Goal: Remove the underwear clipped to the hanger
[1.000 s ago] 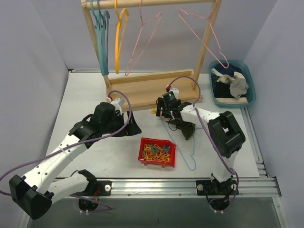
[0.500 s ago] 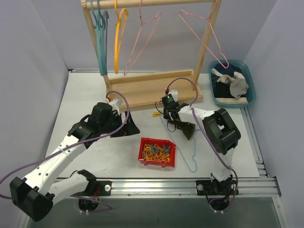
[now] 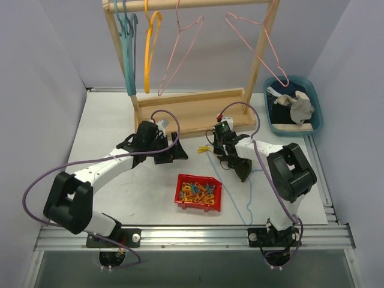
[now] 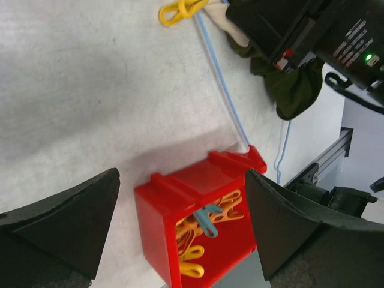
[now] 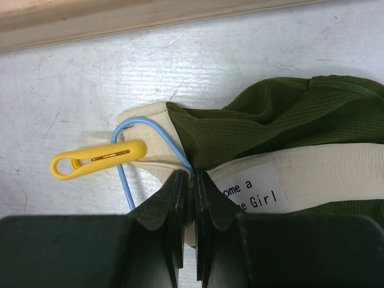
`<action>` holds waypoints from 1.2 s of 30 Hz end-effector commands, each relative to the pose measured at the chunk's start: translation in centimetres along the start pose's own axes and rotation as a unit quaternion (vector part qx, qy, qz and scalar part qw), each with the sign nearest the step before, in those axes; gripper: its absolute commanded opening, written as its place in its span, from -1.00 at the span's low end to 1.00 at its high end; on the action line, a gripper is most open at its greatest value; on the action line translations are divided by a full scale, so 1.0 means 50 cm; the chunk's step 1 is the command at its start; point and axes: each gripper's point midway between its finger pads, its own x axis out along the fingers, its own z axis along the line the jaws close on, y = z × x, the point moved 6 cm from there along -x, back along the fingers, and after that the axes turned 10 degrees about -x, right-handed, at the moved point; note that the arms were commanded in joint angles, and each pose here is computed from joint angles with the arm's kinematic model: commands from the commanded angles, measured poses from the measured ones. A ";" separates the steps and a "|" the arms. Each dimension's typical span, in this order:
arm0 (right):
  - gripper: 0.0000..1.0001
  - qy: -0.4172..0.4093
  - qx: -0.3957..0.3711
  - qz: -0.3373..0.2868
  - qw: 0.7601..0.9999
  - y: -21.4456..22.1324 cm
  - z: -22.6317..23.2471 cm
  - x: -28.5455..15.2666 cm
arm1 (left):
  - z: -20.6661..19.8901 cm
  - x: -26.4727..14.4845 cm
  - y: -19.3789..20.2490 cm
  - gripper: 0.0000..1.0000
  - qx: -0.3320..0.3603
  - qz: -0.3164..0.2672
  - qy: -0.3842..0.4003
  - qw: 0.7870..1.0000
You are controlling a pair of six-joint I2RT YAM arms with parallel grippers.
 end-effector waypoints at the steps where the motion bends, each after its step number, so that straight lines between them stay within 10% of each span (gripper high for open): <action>1: -1.00 -0.013 0.015 -0.021 1.000 -0.020 -0.005 -0.023 | -0.073 0.014 -0.057 0.88 0.029 -0.045 0.099 0.994; 23: -1.00 -0.172 0.086 -0.109 0.975 -0.095 -0.020 -0.139 | -0.116 0.123 -0.144 0.88 -0.053 -0.071 0.220 0.971; 36: -1.00 -0.181 0.080 -0.123 0.972 -0.096 -0.020 -0.160 | -0.093 0.173 -0.124 0.88 -0.161 0.017 0.190 0.968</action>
